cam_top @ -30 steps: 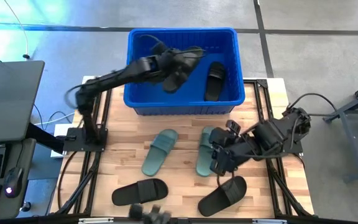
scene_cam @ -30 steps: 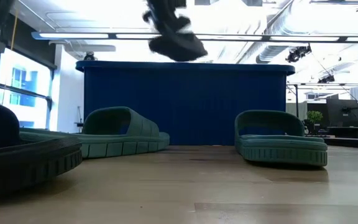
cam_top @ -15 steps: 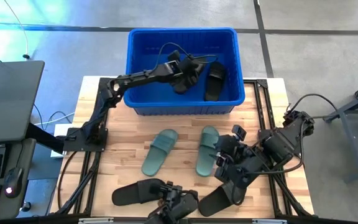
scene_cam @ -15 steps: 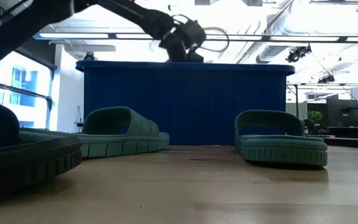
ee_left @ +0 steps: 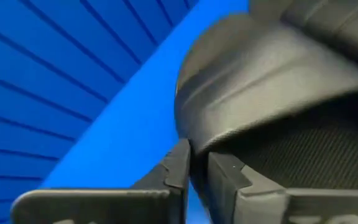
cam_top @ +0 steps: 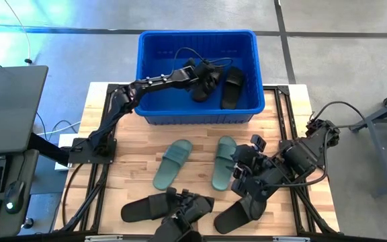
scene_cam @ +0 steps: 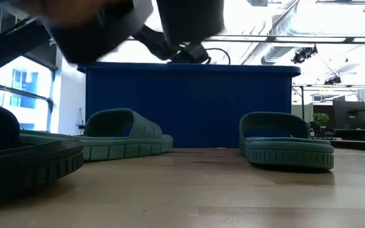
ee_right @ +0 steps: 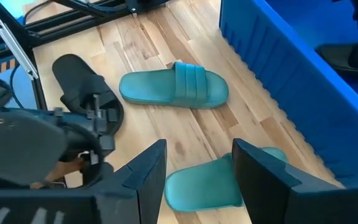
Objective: Pick and place slides into bin
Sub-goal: Put the top left black slide into the bin
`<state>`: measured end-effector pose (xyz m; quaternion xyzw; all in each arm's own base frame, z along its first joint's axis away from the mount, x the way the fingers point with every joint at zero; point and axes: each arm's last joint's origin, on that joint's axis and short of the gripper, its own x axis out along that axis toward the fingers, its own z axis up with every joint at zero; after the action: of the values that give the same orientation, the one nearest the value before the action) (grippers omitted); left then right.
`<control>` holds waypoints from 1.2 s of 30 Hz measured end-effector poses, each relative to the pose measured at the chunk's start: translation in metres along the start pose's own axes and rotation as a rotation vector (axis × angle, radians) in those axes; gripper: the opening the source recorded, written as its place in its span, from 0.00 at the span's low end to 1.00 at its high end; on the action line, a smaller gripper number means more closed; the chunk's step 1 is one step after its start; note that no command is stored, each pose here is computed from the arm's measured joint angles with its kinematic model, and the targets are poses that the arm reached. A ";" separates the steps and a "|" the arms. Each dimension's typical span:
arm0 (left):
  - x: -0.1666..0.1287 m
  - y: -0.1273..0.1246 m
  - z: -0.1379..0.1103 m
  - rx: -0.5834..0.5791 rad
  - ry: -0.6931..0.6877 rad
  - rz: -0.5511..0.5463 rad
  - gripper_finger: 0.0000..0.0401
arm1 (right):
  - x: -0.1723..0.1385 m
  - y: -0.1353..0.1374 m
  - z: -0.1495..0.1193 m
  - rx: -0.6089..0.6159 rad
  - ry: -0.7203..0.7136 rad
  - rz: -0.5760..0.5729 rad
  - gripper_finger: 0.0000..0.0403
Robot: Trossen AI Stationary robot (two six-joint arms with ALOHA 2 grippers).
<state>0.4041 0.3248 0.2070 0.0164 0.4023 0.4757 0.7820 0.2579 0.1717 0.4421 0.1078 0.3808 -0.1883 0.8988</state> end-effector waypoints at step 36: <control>0.009 -0.003 0.002 -0.090 -0.013 -0.415 0.49 | -0.006 0.006 -0.008 0.017 0.059 0.061 0.43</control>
<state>0.4090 0.3307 0.2017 -0.0988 0.3704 0.3219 0.8657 0.2515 0.1817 0.4411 0.1324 0.4023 -0.1606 0.8915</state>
